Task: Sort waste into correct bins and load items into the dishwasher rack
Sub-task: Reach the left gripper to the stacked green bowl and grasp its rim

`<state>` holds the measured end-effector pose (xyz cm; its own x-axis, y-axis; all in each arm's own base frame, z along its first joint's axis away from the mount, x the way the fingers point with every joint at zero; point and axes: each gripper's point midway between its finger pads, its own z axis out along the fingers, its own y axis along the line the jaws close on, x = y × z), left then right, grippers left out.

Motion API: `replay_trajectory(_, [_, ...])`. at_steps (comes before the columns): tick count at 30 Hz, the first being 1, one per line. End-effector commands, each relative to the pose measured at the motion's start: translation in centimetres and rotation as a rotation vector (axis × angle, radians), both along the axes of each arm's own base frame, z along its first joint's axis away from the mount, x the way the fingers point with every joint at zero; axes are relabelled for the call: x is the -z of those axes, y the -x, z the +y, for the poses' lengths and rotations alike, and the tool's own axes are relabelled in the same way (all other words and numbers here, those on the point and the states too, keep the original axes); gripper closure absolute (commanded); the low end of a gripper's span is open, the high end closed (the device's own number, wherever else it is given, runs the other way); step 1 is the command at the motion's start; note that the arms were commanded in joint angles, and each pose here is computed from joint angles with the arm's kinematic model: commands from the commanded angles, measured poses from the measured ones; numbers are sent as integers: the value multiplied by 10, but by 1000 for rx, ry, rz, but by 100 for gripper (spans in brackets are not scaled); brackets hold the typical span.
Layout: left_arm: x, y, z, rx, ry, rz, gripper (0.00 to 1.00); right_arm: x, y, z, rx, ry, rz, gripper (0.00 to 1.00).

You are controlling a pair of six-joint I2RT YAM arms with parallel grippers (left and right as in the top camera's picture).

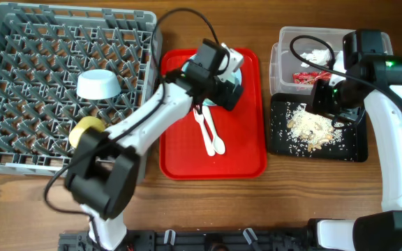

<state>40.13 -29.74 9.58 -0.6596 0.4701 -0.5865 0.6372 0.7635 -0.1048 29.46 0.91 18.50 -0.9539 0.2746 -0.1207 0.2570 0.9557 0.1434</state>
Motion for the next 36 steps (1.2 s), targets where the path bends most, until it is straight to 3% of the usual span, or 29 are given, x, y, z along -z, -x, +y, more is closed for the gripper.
replay_trajectory(1, [37,-4,4,-17,-63,39,12,-12,-2,-1,17,5,-38,56])
replay_trajectory(6, [61,-1,7,-17,-91,81,29,-12,-2,-1,17,5,-37,56])
replay_trajectory(9, [64,-1,8,-21,-101,84,45,-12,-2,-1,16,5,-37,56])
replay_trajectory(12, [65,-3,11,-32,-117,76,69,-11,-1,-1,16,5,-34,56])
replay_trajectory(21, [66,-3,14,-40,-133,76,96,-11,0,-1,16,5,-31,56])
replay_trajectory(29, [54,-6,12,-42,-114,48,96,-11,2,-1,-6,9,-25,57])
replay_trajectory(36, [-21,-12,11,-72,-18,-59,96,-11,2,-1,-6,8,-23,57])
